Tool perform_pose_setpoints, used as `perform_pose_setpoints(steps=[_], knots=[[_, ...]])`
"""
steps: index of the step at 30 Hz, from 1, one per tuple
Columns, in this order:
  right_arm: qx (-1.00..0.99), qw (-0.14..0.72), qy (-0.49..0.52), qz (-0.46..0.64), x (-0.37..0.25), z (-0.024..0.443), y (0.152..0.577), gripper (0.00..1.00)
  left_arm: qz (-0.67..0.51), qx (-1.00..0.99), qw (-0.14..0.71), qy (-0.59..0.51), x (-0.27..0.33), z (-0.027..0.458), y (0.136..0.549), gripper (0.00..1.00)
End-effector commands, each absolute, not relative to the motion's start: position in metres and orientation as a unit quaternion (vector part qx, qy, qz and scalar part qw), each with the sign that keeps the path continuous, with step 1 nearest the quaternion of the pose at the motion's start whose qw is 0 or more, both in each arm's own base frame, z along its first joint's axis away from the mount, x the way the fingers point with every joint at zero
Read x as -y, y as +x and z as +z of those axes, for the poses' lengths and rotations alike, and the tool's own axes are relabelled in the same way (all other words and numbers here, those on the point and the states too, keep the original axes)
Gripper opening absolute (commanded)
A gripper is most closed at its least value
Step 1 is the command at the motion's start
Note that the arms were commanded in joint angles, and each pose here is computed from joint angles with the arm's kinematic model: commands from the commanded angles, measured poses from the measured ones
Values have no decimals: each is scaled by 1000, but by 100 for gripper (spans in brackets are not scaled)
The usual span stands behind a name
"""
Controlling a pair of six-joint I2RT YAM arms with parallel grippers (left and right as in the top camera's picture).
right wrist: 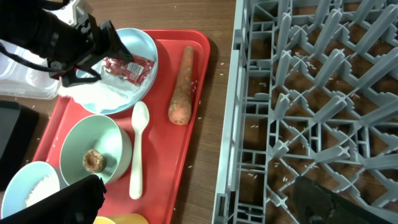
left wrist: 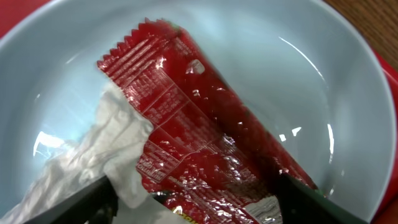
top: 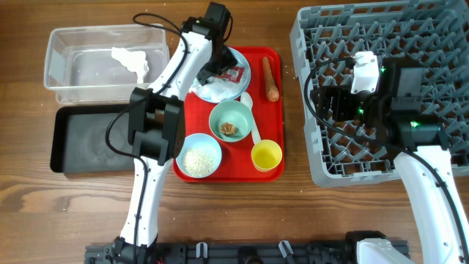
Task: Sort waste into correct bins and load items into the dishwasher rack
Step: 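Grasp the red wrapper with the left gripper, drop in clear bin, then grasp the green bowl with the left gripper, tip scrap onto black tray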
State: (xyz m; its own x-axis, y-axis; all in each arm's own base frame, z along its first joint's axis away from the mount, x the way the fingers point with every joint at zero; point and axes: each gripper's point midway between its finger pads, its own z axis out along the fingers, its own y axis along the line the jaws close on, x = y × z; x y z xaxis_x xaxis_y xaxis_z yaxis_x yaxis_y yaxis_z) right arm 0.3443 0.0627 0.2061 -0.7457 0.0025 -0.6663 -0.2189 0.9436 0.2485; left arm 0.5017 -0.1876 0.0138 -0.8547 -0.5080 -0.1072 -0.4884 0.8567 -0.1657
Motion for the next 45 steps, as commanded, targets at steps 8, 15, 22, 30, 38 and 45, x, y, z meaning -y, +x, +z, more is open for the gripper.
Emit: perform_pose_setpoints(steps=[8,15,22,30,38,45], knots=[[-923,349,-53,153,-60,206,346,100,-49,-982,57,-172,171,19,494,4],[-922,351,-54,153,-60,207,347,100,-112,-956,201,-180,133,174,518,4],[-923,350,-54,153,-60,206,347,100,-91,-930,276,-226,61,232,525,4],[-922,353,-54,153,-60,207,348,100,-6,-908,254,-333,-81,200,522,48],[-925,343,-52,153,-60,204,344,100,-29,-929,255,-266,-66,194,533,99],[-924,345,-52,153,-60,205,345,100,-105,-960,228,-126,42,230,498,96]])
